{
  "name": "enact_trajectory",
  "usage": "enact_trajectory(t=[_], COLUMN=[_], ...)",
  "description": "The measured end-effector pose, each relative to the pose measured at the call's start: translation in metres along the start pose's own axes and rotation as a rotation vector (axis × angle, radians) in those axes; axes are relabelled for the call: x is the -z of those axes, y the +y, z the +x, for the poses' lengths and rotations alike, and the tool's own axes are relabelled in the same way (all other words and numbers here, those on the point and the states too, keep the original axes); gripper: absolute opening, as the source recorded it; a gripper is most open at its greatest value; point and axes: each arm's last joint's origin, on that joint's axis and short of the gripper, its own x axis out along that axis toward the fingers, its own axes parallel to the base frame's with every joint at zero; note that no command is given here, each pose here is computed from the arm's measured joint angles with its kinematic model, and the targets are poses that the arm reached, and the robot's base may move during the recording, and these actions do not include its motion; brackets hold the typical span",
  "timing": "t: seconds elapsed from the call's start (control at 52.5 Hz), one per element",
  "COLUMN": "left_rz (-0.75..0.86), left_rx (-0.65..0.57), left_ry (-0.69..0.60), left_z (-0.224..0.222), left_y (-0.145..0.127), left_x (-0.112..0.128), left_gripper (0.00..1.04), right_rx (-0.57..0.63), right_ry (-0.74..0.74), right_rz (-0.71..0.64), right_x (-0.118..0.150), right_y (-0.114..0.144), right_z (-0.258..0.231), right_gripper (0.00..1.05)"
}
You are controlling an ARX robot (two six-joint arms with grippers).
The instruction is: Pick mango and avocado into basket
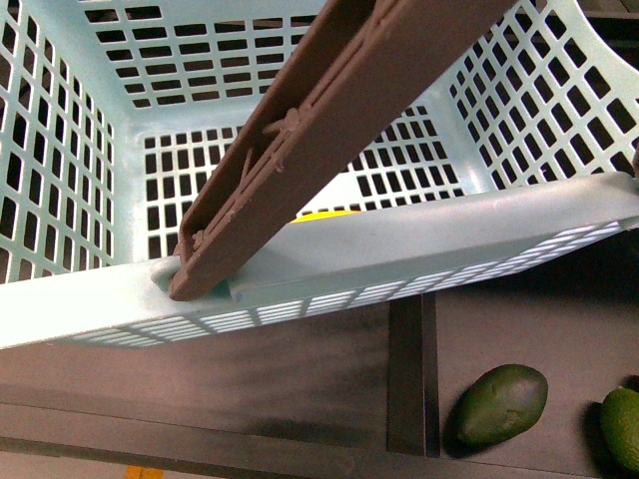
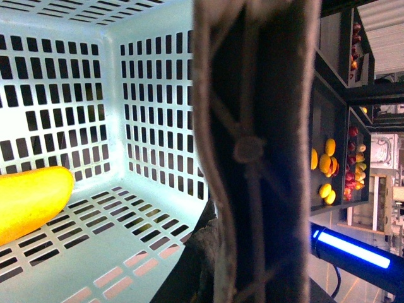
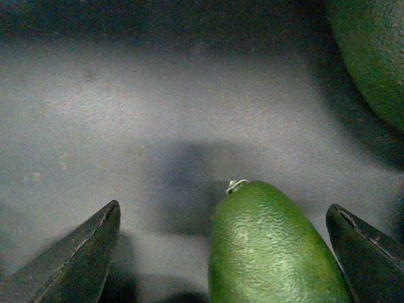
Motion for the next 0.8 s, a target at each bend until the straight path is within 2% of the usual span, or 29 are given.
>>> enact_trajectory(t=[0.705,0.8], left_rz=[0.0,0.0], left_rx=[0.0,0.0], left_ry=[0.0,0.001], left_z=[0.0,0.0], left_y=[0.0,0.0], left_x=[0.0,0.0], left_gripper=[0.05,0.05], right_rx=[0.01,0.012], right_ry=[0.029,0.028], right_rz=[0.038,0.038], right_x=[0.006,0.006], right_y=[-0.007,-0.007], right_z=[0.021,0.021], right_gripper=[0.96,0.84])
